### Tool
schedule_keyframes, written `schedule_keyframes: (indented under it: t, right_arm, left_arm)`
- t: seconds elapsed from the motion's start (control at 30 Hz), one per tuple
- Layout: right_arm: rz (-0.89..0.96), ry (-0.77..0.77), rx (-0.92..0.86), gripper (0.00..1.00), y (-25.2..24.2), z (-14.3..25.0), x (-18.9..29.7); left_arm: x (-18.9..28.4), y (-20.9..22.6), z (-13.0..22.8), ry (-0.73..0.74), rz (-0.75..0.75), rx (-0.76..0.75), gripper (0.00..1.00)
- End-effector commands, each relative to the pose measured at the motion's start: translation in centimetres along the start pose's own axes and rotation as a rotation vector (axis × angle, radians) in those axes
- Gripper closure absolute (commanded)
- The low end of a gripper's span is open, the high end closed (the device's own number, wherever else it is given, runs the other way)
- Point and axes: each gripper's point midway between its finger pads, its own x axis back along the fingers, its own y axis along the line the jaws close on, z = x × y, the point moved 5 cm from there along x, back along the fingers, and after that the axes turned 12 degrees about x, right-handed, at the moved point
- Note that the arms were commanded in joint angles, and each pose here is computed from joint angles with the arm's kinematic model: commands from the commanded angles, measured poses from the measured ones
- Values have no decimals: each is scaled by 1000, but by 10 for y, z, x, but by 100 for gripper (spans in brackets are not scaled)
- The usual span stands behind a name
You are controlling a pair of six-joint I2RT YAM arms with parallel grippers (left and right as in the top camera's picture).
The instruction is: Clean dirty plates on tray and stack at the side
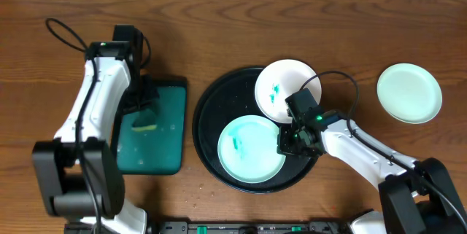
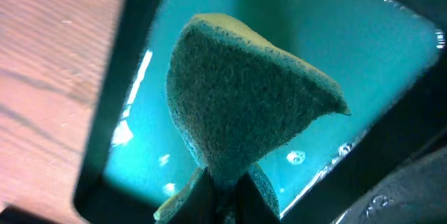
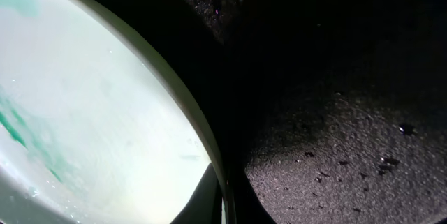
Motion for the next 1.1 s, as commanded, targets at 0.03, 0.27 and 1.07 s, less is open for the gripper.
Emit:
schedule_keyframes:
  t: [0.03,0.27,1.07]
  right_arm:
    - [33,31,-29,99,-6,1,-14]
    - [12,10,17,99,-2,-4,-16]
    - [-38,64,65,99,2,5,-15]
  left_arm:
    - [-26,-7,5,106,-2,-22,92]
    - [-65,-15,7,193,-31,-31,93]
    - [-40,-15,4,5,82,-56,93]
